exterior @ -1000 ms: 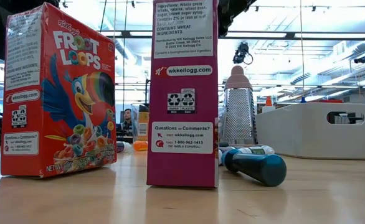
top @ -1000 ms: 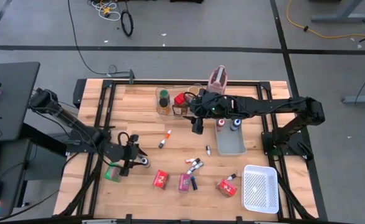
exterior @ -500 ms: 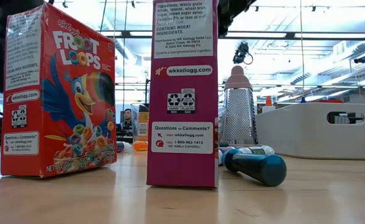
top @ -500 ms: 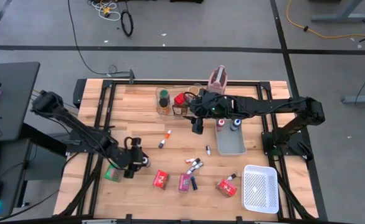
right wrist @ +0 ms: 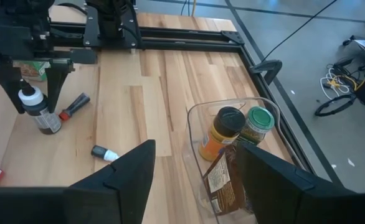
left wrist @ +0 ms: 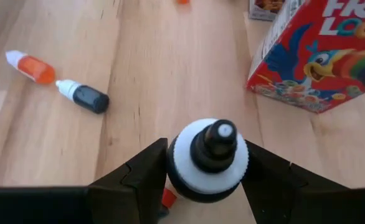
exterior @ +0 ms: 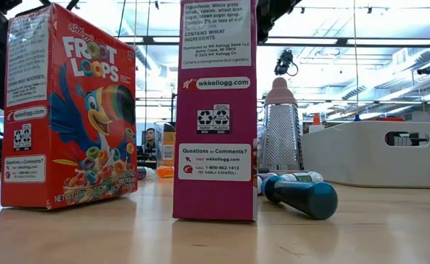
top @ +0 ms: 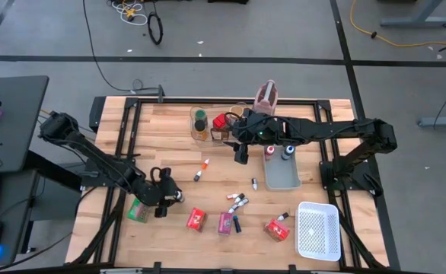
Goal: Pick & Place Kitchen Items
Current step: Put the large black food coloring bottle into the gray bin
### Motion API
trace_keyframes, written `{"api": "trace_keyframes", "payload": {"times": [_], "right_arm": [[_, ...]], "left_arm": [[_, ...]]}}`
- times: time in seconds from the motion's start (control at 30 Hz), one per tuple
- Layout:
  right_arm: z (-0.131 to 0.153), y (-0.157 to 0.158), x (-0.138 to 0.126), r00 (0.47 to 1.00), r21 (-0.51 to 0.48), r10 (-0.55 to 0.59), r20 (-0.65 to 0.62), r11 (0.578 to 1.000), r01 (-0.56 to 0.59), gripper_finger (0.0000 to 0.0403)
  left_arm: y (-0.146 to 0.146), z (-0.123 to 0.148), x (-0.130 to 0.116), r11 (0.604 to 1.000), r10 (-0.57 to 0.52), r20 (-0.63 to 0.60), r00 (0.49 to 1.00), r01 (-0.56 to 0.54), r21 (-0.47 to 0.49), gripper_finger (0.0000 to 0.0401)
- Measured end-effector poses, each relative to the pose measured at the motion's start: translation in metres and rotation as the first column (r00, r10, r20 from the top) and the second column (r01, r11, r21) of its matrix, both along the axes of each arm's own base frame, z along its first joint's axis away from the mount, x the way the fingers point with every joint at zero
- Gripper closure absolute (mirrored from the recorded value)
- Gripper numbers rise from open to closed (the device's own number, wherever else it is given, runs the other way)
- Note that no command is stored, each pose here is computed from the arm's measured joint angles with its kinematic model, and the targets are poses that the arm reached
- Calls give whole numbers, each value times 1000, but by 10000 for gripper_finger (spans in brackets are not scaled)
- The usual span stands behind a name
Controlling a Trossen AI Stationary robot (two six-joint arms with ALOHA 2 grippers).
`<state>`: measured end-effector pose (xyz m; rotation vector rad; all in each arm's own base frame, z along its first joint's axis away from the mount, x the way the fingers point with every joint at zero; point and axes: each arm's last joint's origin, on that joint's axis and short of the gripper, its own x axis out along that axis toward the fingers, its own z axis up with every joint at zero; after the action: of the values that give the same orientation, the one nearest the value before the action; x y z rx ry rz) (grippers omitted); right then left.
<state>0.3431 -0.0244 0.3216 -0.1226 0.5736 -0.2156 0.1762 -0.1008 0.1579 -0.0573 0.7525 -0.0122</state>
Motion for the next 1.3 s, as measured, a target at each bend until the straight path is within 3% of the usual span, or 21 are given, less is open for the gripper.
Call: {"api": "trace_keyframes", "payload": {"times": [0.3, 0.53, 0.73, 1.03, 1.3], "right_arm": [[0, 0, 0, 1000, 0, 0, 2, 1000, 0, 167], [-1, 0, 0, 1000, 3, 6, 3, 1000, -6, 167], [-17, 2, 0, 999, 31, 52, 11, 998, -53, 167], [-29, 2, 1, 998, 27, 53, 45, 998, -54, 167], [-41, 4, 3, 980, 69, 121, 157, 989, -133, 167]], "left_arm": [[0, 1, 1, 997, 52, 12, 999, -51, -52, 207], [2, 2, 1, 995, 98, 44, 994, -98, -7, 207], [3, -3, -2, 997, 74, -19, 997, -73, 13, 207], [4, -3, -3, 995, 91, -15, 996, -90, 37, 207], [5, -1, -1, 991, 104, 34, 994, -106, 75, 253]]}}
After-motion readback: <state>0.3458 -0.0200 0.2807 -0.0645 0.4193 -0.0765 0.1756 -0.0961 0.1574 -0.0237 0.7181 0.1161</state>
